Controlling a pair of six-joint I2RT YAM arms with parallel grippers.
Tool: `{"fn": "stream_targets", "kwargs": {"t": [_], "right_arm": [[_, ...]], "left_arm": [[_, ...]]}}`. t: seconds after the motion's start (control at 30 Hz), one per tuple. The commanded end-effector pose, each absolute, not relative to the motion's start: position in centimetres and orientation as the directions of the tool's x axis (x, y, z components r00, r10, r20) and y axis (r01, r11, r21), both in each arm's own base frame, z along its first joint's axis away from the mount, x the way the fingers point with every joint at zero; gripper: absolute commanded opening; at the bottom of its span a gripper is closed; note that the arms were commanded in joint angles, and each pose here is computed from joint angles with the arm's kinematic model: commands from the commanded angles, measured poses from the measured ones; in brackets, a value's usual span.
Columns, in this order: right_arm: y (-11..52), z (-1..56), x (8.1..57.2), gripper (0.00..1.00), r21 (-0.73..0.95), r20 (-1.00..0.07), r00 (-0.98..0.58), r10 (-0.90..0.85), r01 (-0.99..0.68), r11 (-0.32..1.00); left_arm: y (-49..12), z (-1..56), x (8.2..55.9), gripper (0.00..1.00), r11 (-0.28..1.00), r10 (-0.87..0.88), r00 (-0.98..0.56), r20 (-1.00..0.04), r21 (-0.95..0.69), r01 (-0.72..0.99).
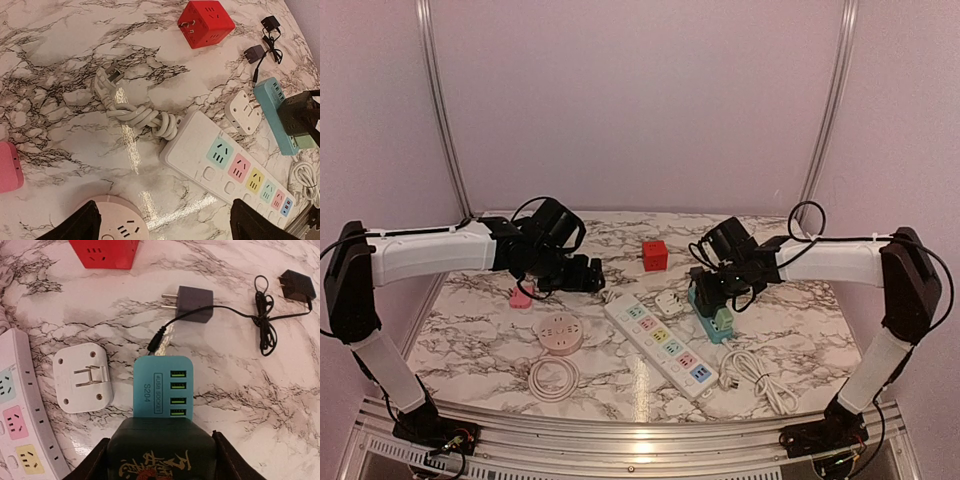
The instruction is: Pull the plug off the socket
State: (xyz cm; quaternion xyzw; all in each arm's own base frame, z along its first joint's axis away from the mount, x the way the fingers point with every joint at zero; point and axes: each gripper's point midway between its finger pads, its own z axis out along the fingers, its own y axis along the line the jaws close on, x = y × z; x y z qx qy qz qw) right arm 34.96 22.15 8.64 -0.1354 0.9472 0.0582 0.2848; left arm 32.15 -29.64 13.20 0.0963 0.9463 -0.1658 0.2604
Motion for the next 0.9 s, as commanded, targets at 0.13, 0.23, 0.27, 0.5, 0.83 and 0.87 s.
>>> {"fn": "stream_targets", "kwargs": {"t": [0.13,0.23,0.27,0.5,0.83,0.87], "right_arm": [[29.2,8.7,32.1,0.26,0.048,-0.585,-0.694,-0.420,-0.546,0.836],[29.9,8.8,30.9,0.25,0.058,-0.602,-0.664,-0.444,-0.590,0.805],[29.9,8.8,30.7,0.25,0.062,-0.607,-0.658,-0.445,-0.598,0.799],[28.7,8.0,29.2,0.22,0.060,-0.592,-0.659,-0.465,-0.611,0.789],[27.1,7.7,28.4,0.21,0.037,-0.578,-0.675,-0.459,-0.583,0.812],[27.0,7.8,28.4,0.22,0.038,-0.580,-0.674,-0.457,-0.583,0.812]], "left_arm": [[-34.3,12.2,31.3,0.89,0.829,0.022,-0.898,-0.439,-0.494,0.261],[-36.8,12.1,31.8,0.80,0.763,-0.025,-0.914,-0.405,-0.599,0.244],[-37.6,12.2,32.0,0.75,0.741,-0.042,-0.919,-0.391,-0.629,0.234],[-43.6,11.6,34.6,0.36,0.648,-0.081,-0.940,-0.331,-0.734,0.203],[-49.4,9.5,35.0,0.14,0.611,-0.056,-0.962,-0.267,-0.771,0.179],[-49.7,9.3,35.0,0.13,0.611,-0.052,-0.962,-0.269,-0.770,0.182]]}}
